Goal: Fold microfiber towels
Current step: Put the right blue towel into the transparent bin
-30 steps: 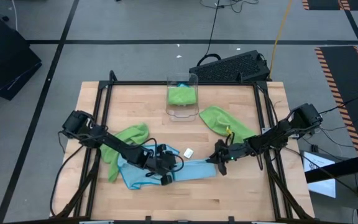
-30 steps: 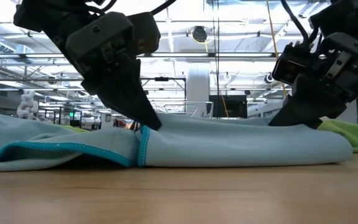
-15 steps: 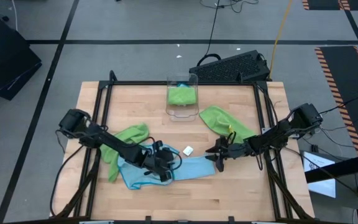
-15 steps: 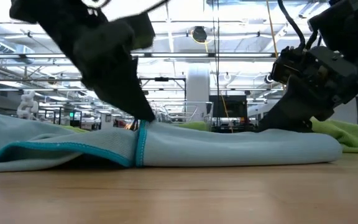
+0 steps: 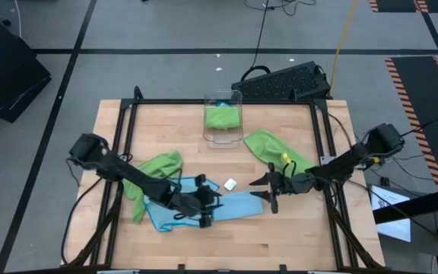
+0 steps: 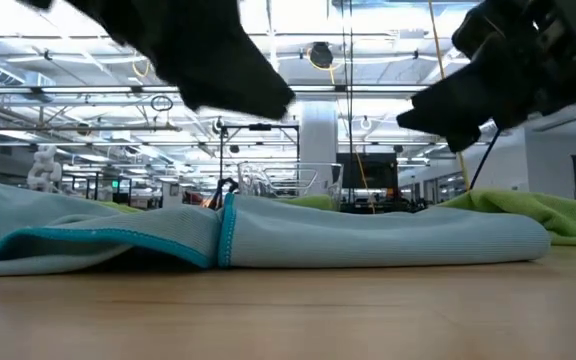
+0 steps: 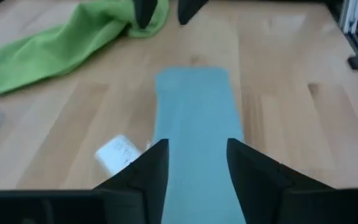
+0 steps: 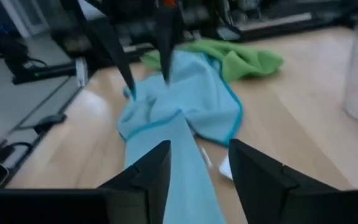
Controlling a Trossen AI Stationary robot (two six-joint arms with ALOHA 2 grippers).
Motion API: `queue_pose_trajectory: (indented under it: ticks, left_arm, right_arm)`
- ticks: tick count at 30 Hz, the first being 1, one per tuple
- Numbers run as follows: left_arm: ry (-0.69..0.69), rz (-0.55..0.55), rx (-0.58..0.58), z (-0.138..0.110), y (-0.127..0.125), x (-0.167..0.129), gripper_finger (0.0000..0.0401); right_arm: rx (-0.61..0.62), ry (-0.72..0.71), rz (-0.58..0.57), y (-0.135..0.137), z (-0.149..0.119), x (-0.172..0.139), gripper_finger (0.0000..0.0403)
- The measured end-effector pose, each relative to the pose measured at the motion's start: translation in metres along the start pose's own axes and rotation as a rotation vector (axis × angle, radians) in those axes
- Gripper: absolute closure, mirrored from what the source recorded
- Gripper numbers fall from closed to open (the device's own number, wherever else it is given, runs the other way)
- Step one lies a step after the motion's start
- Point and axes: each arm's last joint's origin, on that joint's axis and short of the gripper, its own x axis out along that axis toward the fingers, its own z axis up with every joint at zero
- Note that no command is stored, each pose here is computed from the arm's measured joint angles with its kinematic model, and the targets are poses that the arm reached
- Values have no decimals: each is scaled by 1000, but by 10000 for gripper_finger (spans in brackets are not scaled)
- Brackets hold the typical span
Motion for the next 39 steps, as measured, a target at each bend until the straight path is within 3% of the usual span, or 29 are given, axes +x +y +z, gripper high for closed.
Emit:
queue_pose_trajectory:
  ticks: [5, 14, 20, 25, 30, 34, 39]
  left_arm:
    - [-33, -8, 22, -26, -9, 35, 274]
    - [88, 59, -35, -64, 0, 64, 313]
    - [115, 58, -32, -66, 1, 64, 315]
    - [121, 58, -19, -67, 1, 64, 315]
    - [120, 46, 17, -59, 2, 57, 316]
    - [50, 21, 0, -36, 1, 43, 316]
    - [16, -33, 43, -22, -9, 30, 316]
  right_arm:
    - [-12, -8, 34, 8, -17, 12, 282]
    - [-162, 107, 5, 13, -51, 47, 351]
    - [-130, 152, -29, 5, -76, 54, 395]
    - [-105, 121, -42, 3, -81, 55, 396]
    - [-101, 66, -25, 5, -66, 49, 395]
    - [-88, 25, 4, 10, -47, 41, 395]
    - [-113, 114, 68, 21, -38, 28, 391]
